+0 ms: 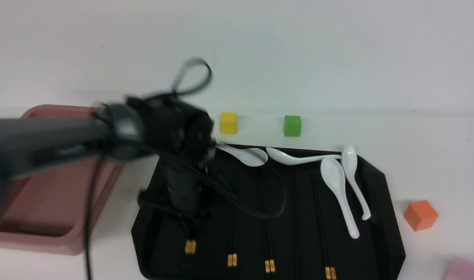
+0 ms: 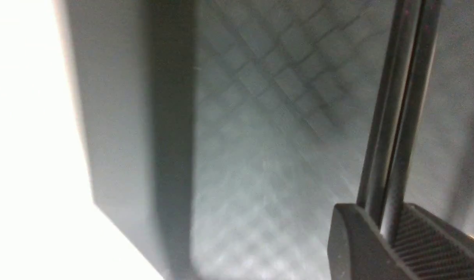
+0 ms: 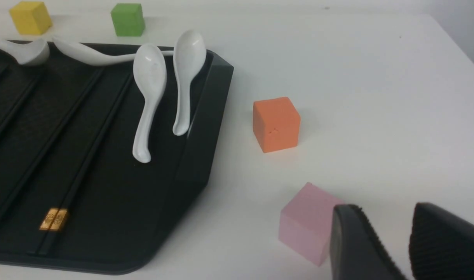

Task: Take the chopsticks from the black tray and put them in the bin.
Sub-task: Use the left arm to grab a pair of chopsticks, then use the left arm to put the chopsticks into the lunch box

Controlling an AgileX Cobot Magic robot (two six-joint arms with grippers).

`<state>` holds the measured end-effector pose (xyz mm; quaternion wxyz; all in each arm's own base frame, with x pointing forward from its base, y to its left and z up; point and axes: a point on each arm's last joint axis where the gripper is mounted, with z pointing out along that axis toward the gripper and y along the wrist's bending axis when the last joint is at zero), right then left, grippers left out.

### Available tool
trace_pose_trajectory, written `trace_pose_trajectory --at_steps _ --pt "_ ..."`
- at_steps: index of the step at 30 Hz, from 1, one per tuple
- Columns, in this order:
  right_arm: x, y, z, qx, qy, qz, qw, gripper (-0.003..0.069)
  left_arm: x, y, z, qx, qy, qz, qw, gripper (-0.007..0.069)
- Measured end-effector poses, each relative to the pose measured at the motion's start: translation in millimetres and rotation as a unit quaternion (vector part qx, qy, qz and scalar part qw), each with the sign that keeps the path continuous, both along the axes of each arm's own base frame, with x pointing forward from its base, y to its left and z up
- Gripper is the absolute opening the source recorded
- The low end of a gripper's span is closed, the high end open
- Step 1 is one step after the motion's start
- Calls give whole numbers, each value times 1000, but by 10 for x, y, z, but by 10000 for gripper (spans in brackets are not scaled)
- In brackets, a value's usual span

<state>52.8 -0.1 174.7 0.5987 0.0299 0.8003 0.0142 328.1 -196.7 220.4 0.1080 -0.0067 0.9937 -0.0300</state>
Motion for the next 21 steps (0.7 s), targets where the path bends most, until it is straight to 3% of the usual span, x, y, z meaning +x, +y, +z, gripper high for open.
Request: trace_pose_trajectory --at_steps 3,4,6,7,9,14,21 --pt "0 0 0 0 0 0 1000 240 -41 179 615 -8 -57 7 998 118" --pt "0 0 0 0 0 0 1000 240 -50 185 657 -10 -60 7 998 118" --pt "0 0 0 0 0 0 1000 240 -46 559 1123 -4 -104 31 994 118" --pt "0 0 0 0 0 0 1000 240 -45 592 1148 -2 -105 33 994 118" --pt "0 0 0 0 0 0 1000 240 -21 999 1316 13 -108 67 992 118" --pt "0 0 0 0 0 0 1000 240 146 1931 1155 29 -64 176 982 118" --pt "0 0 0 0 0 0 1000 240 465 2387 548 24 -23 224 974 118"
